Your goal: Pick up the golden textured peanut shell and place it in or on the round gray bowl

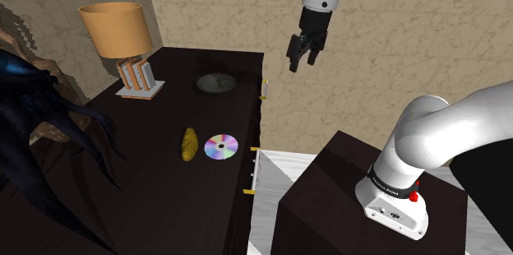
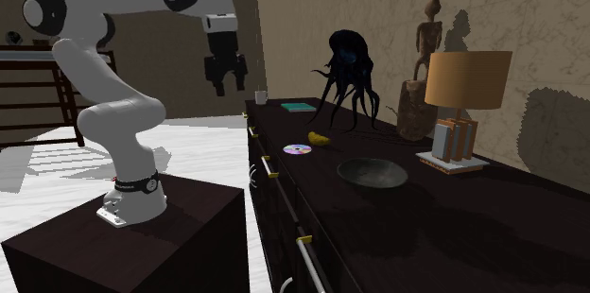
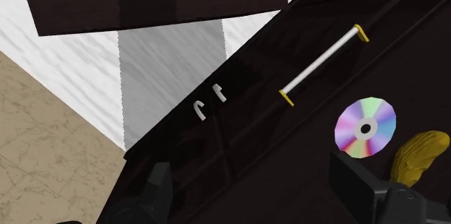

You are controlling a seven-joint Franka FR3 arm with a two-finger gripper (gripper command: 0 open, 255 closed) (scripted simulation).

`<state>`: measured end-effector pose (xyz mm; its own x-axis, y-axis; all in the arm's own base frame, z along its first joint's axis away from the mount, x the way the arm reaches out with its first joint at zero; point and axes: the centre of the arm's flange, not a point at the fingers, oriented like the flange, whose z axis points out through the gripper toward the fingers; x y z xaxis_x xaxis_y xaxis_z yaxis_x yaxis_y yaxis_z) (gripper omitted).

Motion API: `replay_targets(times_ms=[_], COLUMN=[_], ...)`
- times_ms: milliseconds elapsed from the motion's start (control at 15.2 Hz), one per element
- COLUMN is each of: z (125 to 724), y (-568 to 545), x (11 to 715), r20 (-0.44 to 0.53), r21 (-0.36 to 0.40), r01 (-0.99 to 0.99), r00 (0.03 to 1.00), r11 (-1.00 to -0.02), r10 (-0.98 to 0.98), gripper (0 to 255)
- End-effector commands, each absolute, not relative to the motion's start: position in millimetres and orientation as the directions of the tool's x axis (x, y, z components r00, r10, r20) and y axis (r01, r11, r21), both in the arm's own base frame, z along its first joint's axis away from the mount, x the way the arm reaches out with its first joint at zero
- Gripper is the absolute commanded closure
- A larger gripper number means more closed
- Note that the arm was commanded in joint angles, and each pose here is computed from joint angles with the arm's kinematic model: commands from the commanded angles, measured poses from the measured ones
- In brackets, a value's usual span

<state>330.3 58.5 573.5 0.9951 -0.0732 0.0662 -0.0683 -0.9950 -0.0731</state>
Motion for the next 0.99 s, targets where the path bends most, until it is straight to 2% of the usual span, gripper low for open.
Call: replay_targets(times_ms=[0,924], z=[563.3,476.9], y=[79.9,224.4], x=[339.1,414.3], r20=[0.069,0.079], r21=[-0.075,-0.082], r01=[-0.094,-0.254], r00=[0.993,0.962], r11=[-0.993,-0.964], r10=[-0.099,-0.260], gripper=[0,0])
